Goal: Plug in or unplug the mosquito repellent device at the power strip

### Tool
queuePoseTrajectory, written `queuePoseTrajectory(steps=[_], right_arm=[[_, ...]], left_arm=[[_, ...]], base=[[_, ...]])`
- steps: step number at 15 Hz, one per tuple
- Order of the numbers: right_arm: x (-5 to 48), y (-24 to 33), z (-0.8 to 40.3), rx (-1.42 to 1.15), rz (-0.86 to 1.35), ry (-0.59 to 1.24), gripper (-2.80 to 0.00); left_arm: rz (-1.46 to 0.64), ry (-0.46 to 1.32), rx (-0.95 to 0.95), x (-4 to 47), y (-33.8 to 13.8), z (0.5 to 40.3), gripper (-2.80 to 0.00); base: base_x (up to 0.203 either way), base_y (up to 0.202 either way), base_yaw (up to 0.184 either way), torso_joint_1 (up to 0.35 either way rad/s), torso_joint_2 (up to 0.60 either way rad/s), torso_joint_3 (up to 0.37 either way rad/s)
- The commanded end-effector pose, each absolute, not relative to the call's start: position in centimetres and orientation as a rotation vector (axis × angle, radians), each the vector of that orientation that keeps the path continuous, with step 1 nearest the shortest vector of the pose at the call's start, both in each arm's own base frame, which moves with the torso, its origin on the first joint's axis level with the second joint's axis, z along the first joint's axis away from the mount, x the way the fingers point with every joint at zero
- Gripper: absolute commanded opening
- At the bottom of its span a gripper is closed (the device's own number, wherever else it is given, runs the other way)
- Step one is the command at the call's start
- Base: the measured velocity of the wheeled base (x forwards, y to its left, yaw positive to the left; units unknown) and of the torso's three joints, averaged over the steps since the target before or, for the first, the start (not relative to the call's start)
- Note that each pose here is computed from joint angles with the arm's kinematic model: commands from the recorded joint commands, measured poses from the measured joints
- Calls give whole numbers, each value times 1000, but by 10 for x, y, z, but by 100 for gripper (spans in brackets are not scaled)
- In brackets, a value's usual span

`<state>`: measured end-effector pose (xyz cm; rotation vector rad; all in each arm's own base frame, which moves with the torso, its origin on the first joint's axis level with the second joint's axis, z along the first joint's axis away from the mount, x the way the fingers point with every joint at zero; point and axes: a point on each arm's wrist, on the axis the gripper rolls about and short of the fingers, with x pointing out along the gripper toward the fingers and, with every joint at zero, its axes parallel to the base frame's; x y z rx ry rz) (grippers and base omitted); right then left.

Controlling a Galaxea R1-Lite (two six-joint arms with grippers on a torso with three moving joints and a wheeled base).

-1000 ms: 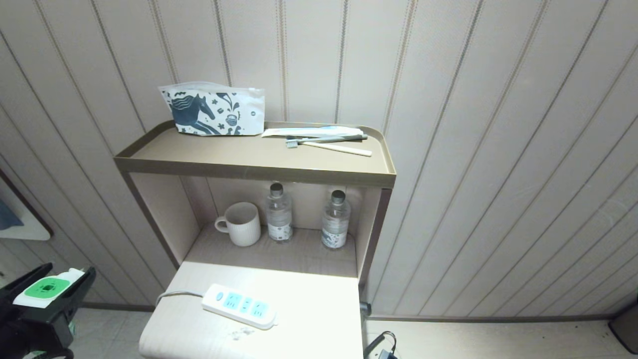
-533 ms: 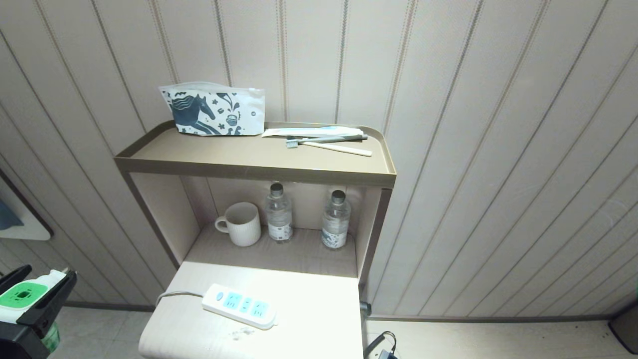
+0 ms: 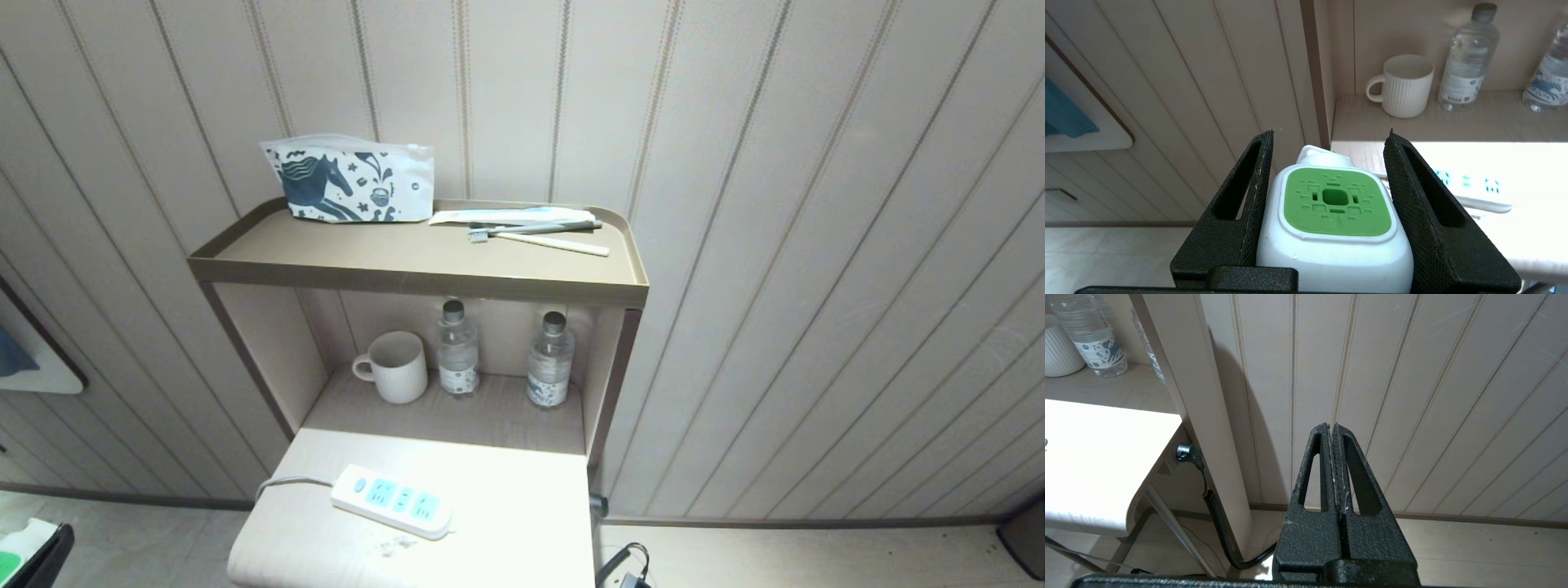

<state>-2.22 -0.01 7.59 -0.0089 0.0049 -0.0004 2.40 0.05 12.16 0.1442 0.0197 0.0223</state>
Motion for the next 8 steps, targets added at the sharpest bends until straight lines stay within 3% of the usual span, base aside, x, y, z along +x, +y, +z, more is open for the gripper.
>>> queuePoseTrajectory(steps=[1, 8], right_arm=[[-22, 0, 76, -9, 0, 6, -280], [-22, 0, 76, -9, 0, 6, -280]], left_arm=[[28, -71, 152, 0, 1, 112, -280], [-12, -154, 177, -24, 0, 91, -280]], base=[[0, 0, 0, 0, 0, 0], [0, 0, 0, 0, 0, 0]])
